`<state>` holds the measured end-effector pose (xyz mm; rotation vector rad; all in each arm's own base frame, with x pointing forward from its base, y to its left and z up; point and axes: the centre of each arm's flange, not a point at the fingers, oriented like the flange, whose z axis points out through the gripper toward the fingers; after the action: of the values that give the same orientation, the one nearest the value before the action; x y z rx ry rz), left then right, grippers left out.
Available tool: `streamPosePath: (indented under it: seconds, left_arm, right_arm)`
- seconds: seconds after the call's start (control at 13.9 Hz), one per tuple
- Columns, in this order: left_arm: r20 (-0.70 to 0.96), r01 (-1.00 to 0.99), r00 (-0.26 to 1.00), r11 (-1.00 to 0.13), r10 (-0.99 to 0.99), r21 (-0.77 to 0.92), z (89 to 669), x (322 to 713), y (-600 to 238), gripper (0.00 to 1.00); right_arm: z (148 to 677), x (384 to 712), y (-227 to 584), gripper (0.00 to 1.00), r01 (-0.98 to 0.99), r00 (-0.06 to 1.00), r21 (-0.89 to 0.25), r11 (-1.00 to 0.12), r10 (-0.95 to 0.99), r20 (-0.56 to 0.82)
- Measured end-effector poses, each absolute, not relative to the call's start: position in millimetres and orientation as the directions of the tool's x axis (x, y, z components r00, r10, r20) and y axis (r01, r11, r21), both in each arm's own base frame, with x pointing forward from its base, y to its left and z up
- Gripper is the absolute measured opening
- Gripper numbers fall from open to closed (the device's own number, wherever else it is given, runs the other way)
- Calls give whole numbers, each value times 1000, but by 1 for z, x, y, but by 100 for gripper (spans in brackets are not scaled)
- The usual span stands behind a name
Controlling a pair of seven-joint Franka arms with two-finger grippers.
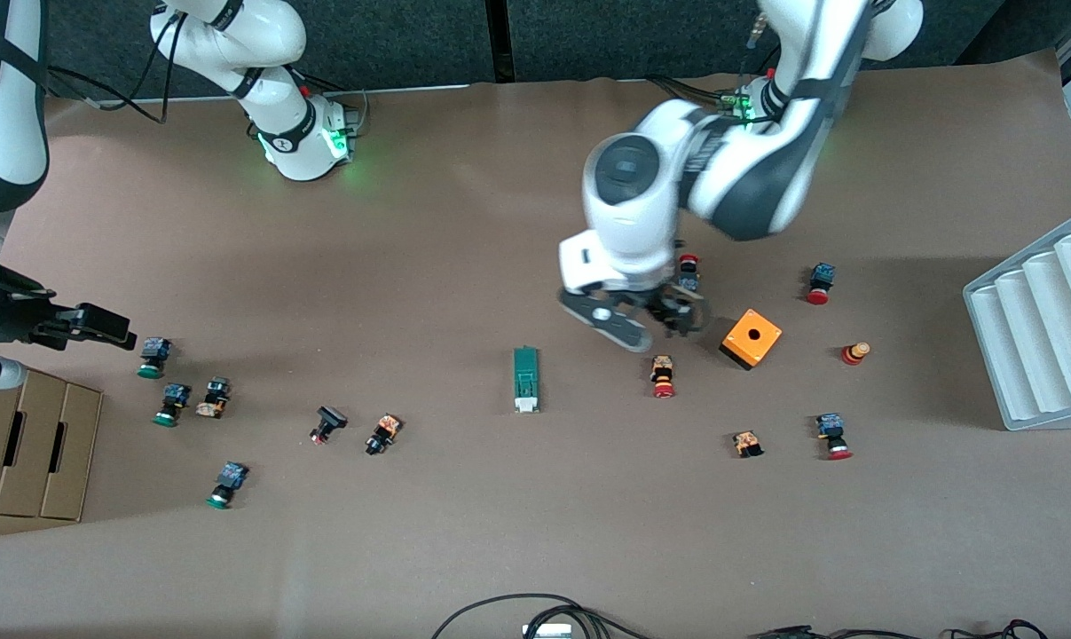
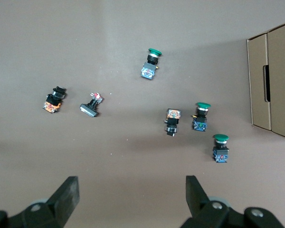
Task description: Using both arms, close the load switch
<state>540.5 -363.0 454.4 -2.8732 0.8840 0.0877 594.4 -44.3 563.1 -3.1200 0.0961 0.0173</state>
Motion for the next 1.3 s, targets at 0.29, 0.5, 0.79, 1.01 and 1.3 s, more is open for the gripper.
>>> streamPosePath:
  seconds: [0.29,0.5,0.79,1.01,1.3]
  left_arm:
    - [-48,-397,918,-916,-395,-59,516,586,-265,100]
    - [1,-282,959,-958,-282,-53,548,613,-195,100]
    - [10,-134,991,-991,-134,-31,563,615,-102,100]
    - [71,-52,996,-998,-51,16,560,586,-97,100]
    - [71,-25,997,-1000,-24,13,566,565,-96,100]
  right_arm:
    - [572,577,-44,100,-62,998,-22,-998,-62,5]
    - [585,567,-39,100,-54,998,-24,-998,-54,20]
    - [588,566,-38,100,-53,998,-24,-998,-54,25]
    - [585,565,-39,100,-55,998,-24,-998,-56,18]
    - [577,566,-35,100,-49,999,-24,-999,-49,3]
